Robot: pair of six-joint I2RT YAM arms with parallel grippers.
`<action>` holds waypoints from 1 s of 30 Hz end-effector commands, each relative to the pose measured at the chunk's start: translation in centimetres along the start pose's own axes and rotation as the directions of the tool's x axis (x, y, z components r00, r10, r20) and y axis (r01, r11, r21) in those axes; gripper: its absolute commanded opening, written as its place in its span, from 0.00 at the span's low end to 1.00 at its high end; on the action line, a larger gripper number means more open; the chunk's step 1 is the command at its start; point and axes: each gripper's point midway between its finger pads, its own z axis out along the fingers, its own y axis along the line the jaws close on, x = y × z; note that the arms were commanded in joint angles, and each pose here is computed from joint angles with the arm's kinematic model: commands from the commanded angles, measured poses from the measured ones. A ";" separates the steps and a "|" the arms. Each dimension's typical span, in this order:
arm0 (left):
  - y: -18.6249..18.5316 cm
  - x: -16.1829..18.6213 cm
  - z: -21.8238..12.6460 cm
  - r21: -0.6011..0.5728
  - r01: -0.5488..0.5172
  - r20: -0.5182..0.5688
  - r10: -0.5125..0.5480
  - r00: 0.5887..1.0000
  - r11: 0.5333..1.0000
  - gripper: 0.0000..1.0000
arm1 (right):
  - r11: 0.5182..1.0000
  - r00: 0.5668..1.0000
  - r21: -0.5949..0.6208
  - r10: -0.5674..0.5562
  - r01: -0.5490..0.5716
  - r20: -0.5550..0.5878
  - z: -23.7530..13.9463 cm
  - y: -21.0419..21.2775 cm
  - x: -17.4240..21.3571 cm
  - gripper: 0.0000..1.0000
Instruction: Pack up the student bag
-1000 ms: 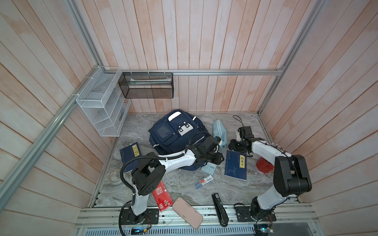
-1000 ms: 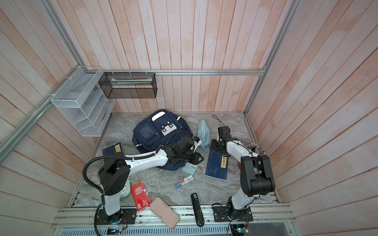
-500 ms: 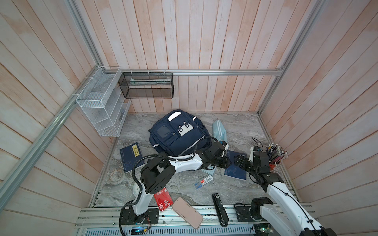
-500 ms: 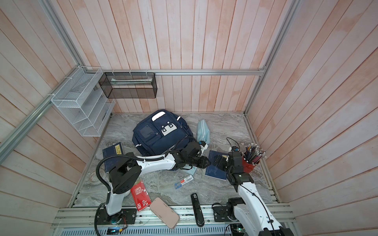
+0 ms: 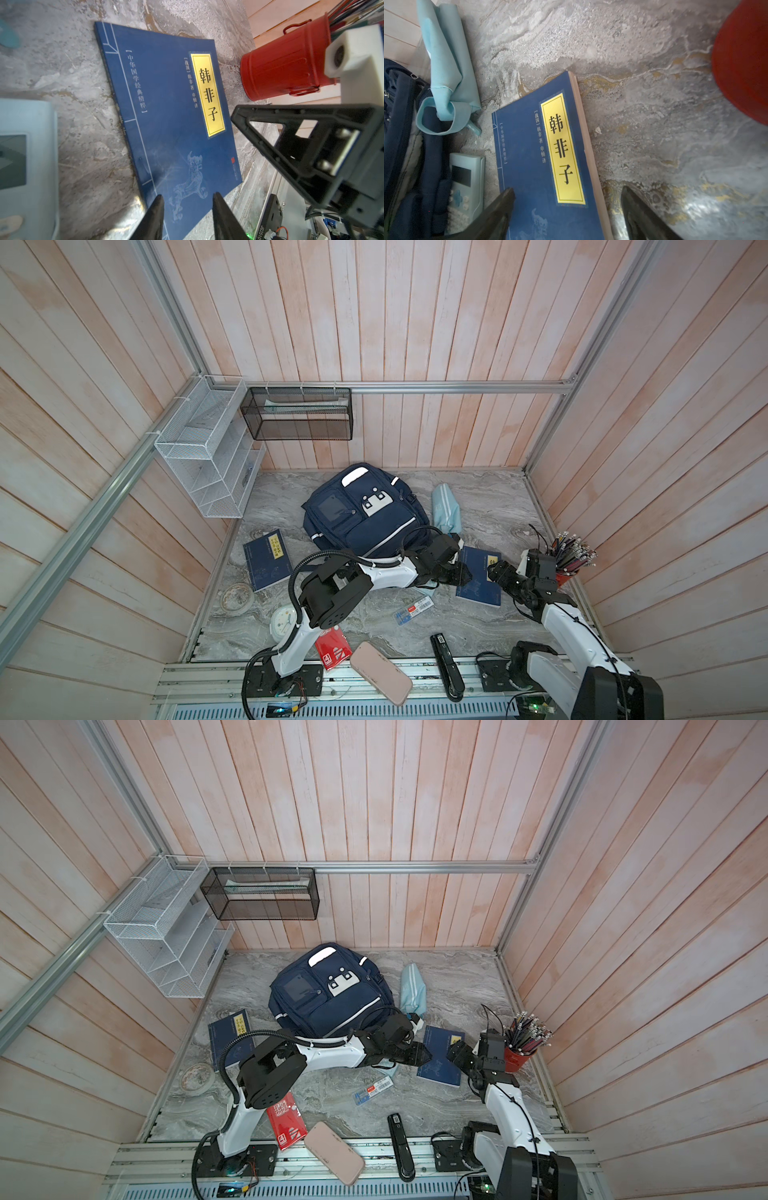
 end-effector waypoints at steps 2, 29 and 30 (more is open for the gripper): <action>0.6 0.0 0.8 -0.037 -0.003 0.013 0.003 1.000 0.999 0.41 | 1.000 1.000 0.027 0.016 -0.016 -0.005 0.4 -0.9 0.5 0.80; 1.6 2.0 3.3 0.125 0.169 -0.009 -0.170 0.985 0.978 0.58 | 0.998 0.967 -0.053 0.020 -0.034 -0.254 3.3 -0.5 5.0 0.47; 1.1 1.8 3.1 0.142 0.157 0.004 -0.159 0.987 0.977 0.58 | 0.998 0.967 -0.048 0.019 -0.033 -0.255 3.4 -0.6 5.1 0.42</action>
